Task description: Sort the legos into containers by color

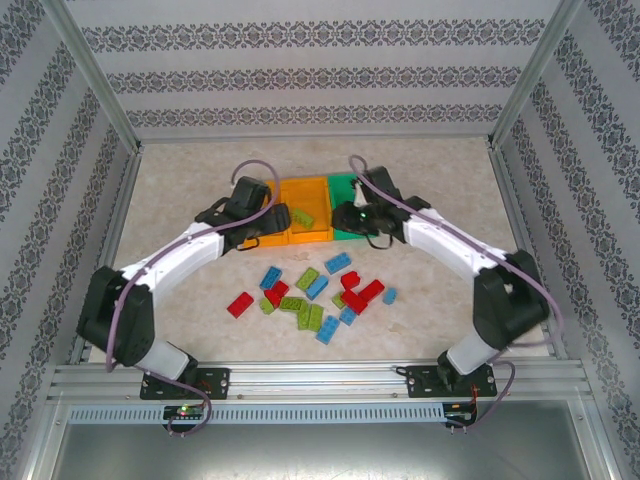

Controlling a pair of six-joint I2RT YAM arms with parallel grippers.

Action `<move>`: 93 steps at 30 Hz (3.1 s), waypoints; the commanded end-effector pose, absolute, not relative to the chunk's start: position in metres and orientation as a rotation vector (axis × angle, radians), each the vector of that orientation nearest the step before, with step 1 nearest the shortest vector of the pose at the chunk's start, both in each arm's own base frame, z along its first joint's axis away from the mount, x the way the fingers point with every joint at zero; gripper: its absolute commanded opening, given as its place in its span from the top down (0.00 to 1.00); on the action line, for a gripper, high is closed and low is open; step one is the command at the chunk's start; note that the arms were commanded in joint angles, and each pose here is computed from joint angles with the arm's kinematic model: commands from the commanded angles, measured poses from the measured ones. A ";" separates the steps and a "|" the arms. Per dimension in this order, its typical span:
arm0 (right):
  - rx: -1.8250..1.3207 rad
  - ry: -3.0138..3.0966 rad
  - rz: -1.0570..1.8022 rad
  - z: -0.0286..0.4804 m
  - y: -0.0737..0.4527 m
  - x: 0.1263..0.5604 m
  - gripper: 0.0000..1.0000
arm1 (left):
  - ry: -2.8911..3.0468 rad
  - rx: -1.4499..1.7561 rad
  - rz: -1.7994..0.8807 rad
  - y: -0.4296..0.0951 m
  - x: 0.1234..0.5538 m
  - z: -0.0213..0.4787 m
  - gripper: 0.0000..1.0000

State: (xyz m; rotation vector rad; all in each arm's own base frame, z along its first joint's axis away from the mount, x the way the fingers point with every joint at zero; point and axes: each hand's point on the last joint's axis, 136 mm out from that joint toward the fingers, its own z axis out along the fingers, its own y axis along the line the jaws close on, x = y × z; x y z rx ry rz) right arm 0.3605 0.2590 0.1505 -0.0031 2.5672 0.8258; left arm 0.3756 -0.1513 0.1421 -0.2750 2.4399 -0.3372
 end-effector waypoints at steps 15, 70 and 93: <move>-0.236 2.544 1.195 0.145 0.418 0.418 0.67 | 2.579 -0.400 -0.316 -0.095 0.286 0.092 0.12; 0.437 2.381 0.728 0.154 0.100 0.355 0.27 | 2.918 0.155 -0.349 -0.174 0.289 0.018 0.54; 0.451 2.468 0.677 0.117 0.085 0.326 0.27 | 2.559 0.312 -0.616 -0.262 0.376 0.148 0.74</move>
